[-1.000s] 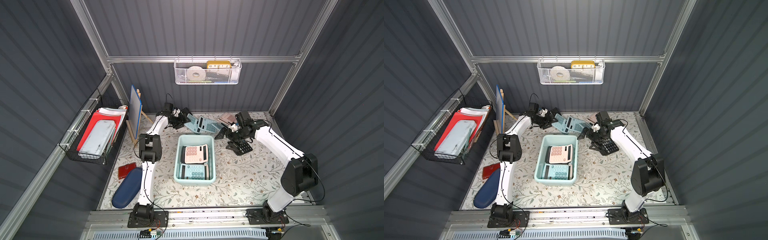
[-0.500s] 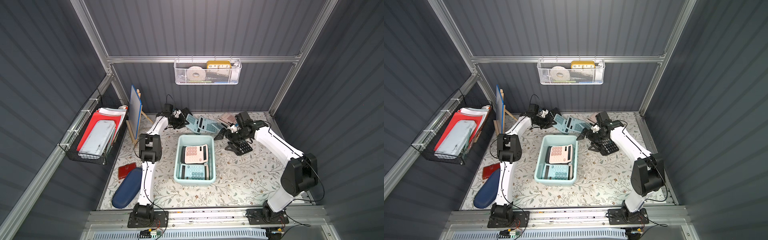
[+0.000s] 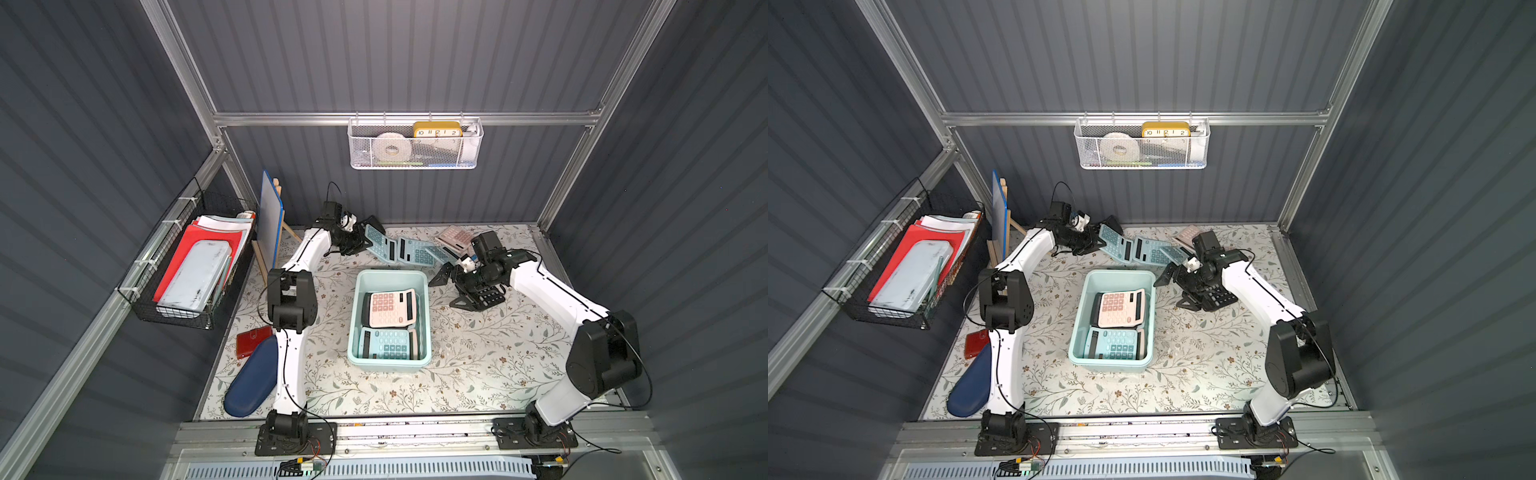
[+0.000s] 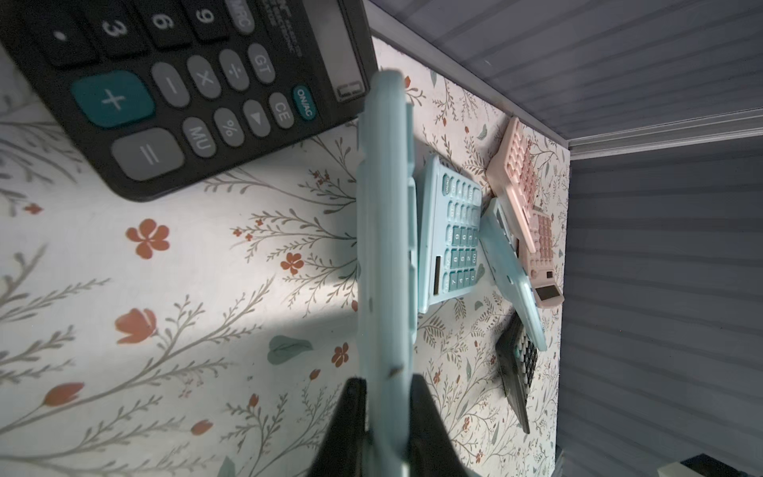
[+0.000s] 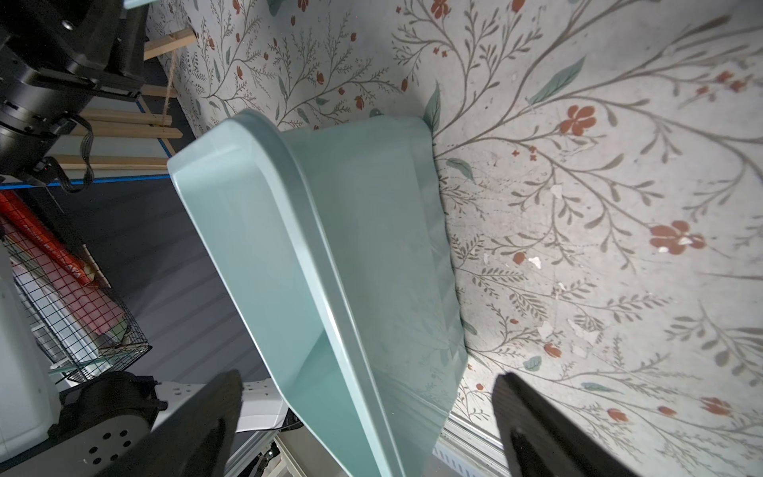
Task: Put the calculator in the storage box
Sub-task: Pick up the calculator at the center of the board.
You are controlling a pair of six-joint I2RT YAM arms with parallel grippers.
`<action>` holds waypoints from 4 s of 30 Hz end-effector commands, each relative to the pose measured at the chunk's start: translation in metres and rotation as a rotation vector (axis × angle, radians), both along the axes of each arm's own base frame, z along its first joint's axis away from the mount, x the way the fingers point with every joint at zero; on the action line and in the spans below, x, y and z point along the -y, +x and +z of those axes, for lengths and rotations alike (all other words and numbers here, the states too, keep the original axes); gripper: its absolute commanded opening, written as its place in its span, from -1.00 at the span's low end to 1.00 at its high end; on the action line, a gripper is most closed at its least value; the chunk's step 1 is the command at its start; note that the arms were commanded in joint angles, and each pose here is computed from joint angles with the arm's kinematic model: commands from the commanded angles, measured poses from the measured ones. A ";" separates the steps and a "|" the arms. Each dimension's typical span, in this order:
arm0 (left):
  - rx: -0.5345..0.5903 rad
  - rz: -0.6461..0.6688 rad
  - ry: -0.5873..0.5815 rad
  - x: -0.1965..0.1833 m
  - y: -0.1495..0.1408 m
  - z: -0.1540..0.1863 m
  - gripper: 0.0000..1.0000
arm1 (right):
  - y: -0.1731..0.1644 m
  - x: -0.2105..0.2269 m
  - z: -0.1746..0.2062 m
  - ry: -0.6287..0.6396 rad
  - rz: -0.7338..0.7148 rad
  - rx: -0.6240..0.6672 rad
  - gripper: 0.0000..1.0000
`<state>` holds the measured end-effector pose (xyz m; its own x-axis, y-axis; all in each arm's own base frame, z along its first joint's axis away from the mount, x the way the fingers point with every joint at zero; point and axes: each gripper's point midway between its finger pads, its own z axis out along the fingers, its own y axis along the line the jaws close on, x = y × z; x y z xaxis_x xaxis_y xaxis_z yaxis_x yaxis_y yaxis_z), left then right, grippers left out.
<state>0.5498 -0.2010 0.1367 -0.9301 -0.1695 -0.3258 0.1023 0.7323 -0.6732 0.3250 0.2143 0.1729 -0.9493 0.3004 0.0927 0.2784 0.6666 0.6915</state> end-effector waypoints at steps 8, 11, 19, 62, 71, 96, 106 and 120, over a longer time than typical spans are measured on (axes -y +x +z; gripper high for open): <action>0.152 0.062 -0.004 -0.006 -0.022 0.106 -1.00 | -0.002 0.015 0.021 -0.028 -0.063 0.112 0.98; 0.165 0.073 -0.027 -0.004 -0.030 0.127 -1.00 | -0.005 0.020 0.025 -0.041 -0.081 0.138 0.98; 0.102 0.066 -0.138 0.017 -0.064 0.162 -1.00 | -0.009 0.035 0.032 -0.082 -0.113 0.216 0.98; 0.016 -0.064 -0.365 0.073 -0.159 0.212 -1.00 | -0.022 0.048 0.144 0.392 -0.213 0.387 0.67; -0.012 -0.137 -0.406 0.074 -0.184 0.198 -1.00 | 0.017 0.026 0.144 0.435 -0.161 0.344 0.49; -0.109 -0.201 -0.431 0.065 -0.238 0.184 -1.00 | 0.054 -0.024 0.108 0.438 -0.025 0.180 -0.09; -0.116 -0.176 -0.403 0.061 -0.241 0.176 -0.65 | 0.035 -0.031 0.105 0.419 -0.001 0.166 -1.00; -0.155 0.185 0.036 -0.006 -0.222 0.135 0.92 | -0.032 -0.011 0.080 0.128 0.087 0.101 -1.00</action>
